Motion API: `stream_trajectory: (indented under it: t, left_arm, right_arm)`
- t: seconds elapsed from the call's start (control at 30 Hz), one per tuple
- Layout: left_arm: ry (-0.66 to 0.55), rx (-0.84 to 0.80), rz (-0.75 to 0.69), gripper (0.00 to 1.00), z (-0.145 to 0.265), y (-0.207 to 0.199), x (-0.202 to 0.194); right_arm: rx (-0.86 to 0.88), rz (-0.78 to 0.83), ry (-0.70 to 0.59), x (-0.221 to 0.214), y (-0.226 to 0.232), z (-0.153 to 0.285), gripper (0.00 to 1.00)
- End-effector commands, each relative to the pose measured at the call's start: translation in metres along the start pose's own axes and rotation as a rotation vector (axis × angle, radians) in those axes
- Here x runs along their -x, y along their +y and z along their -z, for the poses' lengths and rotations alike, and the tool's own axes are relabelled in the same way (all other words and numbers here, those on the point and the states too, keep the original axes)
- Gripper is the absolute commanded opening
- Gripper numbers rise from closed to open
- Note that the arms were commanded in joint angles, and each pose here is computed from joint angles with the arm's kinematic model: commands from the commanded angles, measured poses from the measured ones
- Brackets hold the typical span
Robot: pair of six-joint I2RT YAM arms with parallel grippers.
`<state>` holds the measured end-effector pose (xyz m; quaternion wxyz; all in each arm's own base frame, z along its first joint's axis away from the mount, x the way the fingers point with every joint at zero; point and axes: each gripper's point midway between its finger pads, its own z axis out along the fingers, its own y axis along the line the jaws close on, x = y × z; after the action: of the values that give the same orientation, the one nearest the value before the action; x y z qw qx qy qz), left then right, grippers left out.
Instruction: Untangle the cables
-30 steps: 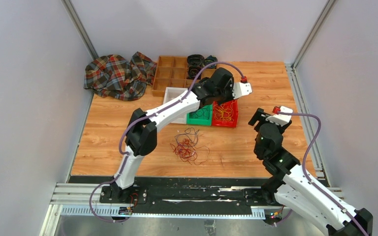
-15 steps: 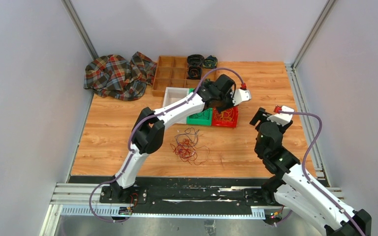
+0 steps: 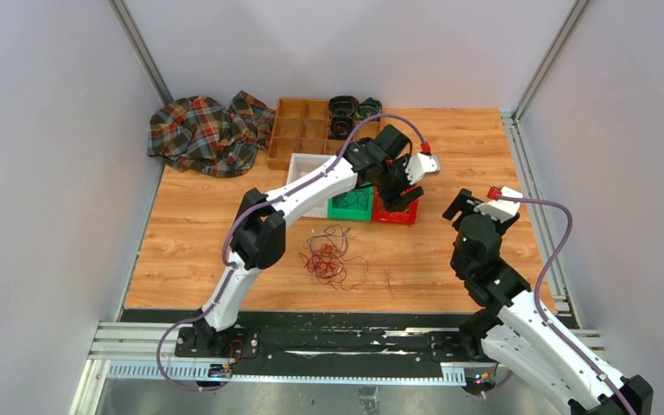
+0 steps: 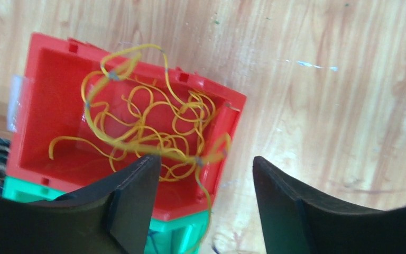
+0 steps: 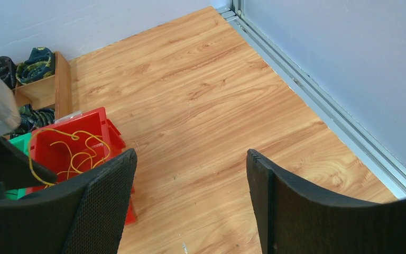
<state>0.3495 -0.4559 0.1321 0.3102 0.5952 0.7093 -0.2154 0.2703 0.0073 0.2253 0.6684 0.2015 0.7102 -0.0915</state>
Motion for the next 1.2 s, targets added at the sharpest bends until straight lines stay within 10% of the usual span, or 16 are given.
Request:
stream_trajectory:
  t: [0.0, 0.33, 0.8, 1.17]
  left_arm:
    - [-0.042, -0.078, 0.019, 0.75, 0.047, -0.016, 0.016]
    - [-0.081, -0.079, 0.095, 0.72, 0.073, 0.0, 0.021]
    - [-0.212, -0.296, 0.104, 0.96, 0.138, -0.022, 0.035]
    - [-0.116, 0.016, 0.107, 0.97, 0.207, 0.016, -0.017]
  right_arm:
    - [-0.005, -0.057, -0.021, 0.018, -0.002, 0.001, 0.75]
    - [0.143, -0.066, 0.064, 0.009, 0.035, -0.006, 0.75]
    - [0.305, -0.047, 0.266, -0.024, 0.109, -0.053, 0.76]
    - [0.202, -0.055, 0.409, -0.069, 0.111, -0.116, 0.72]
